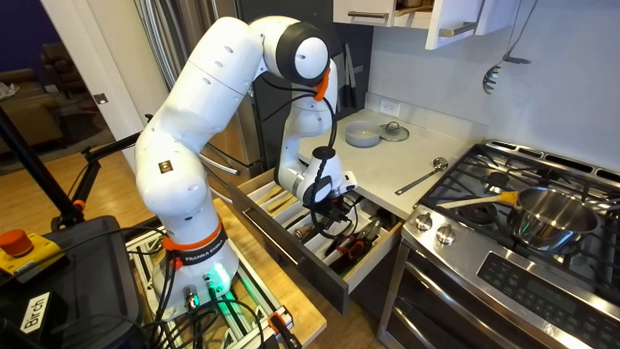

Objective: Remove the white and brown spatula from the open drawer and put it on top of the grey bowl

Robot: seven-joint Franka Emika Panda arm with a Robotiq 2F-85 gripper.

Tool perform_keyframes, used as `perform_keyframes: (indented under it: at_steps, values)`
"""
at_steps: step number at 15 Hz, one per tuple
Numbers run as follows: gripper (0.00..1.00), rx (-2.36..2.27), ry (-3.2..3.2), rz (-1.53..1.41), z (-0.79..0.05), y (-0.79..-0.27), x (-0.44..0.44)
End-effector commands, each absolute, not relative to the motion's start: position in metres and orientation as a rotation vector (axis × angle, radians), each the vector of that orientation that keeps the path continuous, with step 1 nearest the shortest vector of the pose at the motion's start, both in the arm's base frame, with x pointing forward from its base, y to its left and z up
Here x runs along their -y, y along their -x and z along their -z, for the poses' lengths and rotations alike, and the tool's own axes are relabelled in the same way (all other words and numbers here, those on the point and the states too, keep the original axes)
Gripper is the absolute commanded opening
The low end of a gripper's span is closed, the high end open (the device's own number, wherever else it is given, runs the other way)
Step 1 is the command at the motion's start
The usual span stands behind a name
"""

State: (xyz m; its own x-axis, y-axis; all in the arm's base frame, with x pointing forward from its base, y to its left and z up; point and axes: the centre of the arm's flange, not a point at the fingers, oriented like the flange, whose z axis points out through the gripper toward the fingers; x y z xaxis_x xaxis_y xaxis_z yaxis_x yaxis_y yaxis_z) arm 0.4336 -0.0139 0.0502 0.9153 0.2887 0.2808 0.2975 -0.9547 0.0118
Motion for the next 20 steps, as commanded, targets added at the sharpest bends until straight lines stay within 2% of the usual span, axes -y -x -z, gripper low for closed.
perform_keyframes:
  at_steps: [1, 4, 8, 10, 17, 20]
  values:
    - [0.05, 0.484, 3.037, 0.492, -0.072, -0.399, 0.010]
    - [0.05, 0.509, 3.024, 0.461, -0.079, -0.370, 0.012]
    - [0.05, 0.700, 2.919, 0.251, -0.100, -0.316, 0.021]
    - [0.05, 0.775, 2.867, 0.240, -0.110, -0.309, 0.030]
    - [0.05, 0.949, 2.537, 0.652, -0.165, -0.316, 0.033]
    - [0.05, 0.804, 2.442, 0.860, -0.183, -0.325, 0.027]
